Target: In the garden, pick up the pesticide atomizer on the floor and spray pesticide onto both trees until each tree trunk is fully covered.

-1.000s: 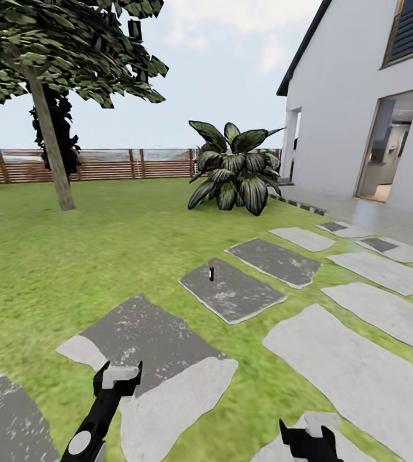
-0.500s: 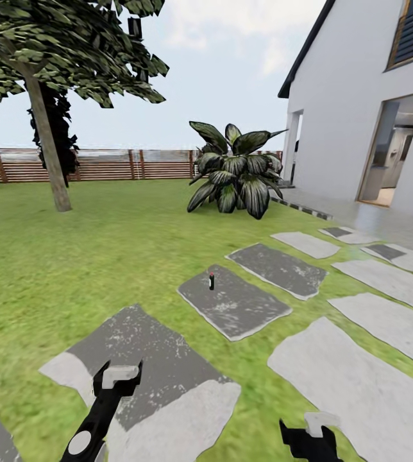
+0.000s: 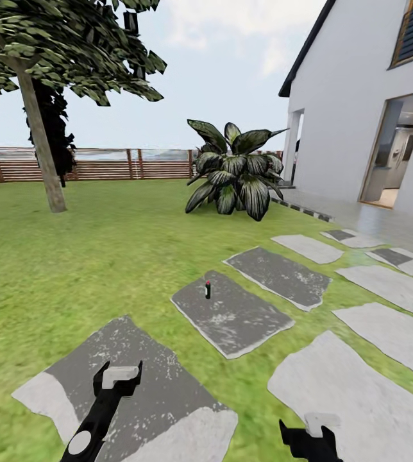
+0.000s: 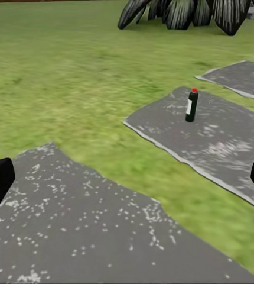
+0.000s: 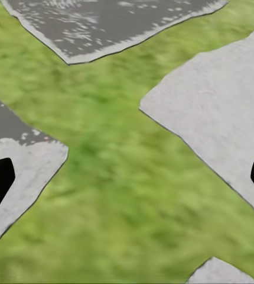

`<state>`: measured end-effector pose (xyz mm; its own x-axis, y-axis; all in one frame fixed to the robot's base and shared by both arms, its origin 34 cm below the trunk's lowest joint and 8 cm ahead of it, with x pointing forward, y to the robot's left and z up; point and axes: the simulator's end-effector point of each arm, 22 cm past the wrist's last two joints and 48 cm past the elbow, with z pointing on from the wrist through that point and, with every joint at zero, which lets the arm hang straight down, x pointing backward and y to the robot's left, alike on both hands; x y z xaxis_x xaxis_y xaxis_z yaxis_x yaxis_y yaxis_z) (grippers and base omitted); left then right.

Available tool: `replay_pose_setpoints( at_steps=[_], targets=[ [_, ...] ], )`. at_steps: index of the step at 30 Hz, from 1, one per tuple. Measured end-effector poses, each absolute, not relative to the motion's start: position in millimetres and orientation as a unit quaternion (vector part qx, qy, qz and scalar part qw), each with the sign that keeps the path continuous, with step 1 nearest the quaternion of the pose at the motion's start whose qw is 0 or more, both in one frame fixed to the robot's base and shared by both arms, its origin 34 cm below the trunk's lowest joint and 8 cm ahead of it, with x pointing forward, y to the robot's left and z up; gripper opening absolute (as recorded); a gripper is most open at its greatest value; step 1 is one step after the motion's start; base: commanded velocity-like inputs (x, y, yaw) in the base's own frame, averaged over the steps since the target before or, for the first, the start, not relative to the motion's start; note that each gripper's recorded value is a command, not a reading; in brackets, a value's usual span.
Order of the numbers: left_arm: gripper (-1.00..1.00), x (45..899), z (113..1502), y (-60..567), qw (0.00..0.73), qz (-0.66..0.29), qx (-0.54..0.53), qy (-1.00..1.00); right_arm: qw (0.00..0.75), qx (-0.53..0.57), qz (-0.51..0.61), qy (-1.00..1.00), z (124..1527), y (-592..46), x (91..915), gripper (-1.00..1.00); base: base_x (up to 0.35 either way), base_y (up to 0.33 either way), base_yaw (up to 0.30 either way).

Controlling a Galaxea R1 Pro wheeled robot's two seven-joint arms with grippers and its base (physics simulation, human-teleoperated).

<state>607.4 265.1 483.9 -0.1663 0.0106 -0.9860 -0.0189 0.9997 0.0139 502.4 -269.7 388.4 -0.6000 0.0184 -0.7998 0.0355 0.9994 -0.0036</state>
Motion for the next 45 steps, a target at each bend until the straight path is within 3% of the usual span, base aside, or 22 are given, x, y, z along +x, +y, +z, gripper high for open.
replay_pose_setpoints(
  at_steps=[45],
  targets=[
    [1.0,607.4,483.9,264.4,0.646,0.011,-0.002,0.764,0.447,0.015,-0.01,0.894,388.4,-270.1,502.4,1.0,0.335,-0.103,0.0]
  ],
)
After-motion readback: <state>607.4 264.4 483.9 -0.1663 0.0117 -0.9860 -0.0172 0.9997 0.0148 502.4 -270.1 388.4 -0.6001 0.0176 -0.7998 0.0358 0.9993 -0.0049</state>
